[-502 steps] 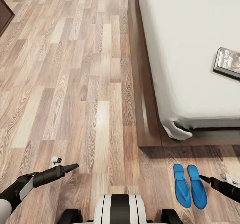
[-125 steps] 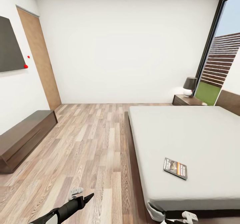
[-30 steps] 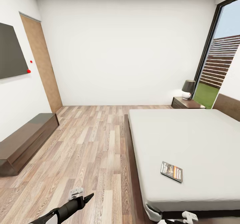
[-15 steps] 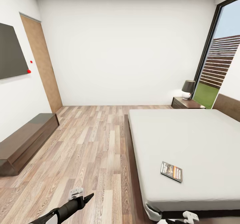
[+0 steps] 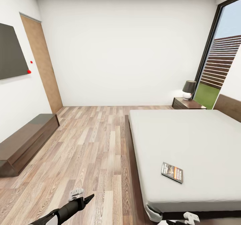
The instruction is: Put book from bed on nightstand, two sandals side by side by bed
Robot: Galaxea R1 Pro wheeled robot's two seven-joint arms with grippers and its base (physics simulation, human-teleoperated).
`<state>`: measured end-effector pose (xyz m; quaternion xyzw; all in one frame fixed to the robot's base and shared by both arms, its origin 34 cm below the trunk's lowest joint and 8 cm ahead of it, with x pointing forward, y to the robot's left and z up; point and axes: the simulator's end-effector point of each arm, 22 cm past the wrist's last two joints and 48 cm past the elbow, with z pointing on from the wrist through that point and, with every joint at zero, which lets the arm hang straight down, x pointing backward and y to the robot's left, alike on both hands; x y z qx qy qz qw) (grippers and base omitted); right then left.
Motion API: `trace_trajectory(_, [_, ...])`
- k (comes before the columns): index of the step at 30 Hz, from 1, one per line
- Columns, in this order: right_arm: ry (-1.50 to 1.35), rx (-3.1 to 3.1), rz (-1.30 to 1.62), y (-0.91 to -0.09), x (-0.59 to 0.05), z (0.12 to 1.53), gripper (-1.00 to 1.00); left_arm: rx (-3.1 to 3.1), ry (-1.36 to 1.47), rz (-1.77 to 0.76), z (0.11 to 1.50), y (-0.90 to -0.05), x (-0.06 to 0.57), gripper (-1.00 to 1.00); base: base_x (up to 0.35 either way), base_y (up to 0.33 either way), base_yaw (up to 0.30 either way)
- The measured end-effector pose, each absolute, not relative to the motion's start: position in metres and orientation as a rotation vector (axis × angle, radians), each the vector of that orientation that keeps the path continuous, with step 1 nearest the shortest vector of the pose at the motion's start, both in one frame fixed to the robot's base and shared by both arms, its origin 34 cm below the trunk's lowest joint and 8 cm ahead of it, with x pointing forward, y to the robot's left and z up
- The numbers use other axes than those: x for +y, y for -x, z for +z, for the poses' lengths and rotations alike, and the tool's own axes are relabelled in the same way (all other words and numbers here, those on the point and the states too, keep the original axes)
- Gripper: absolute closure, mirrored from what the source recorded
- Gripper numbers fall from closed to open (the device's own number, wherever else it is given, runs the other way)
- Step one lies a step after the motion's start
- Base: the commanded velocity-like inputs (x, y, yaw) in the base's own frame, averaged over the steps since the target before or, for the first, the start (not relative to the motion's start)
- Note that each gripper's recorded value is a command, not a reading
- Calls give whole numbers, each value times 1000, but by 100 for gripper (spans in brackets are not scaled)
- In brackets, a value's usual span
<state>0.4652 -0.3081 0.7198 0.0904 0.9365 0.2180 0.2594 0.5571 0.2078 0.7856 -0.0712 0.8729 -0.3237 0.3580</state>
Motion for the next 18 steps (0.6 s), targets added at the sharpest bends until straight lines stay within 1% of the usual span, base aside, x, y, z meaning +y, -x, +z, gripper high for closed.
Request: trace_trajectory(18, [-241,2524,590,-469,-309,725,-100,2240,179,-834,792,-560,208,-100,0,0,0])
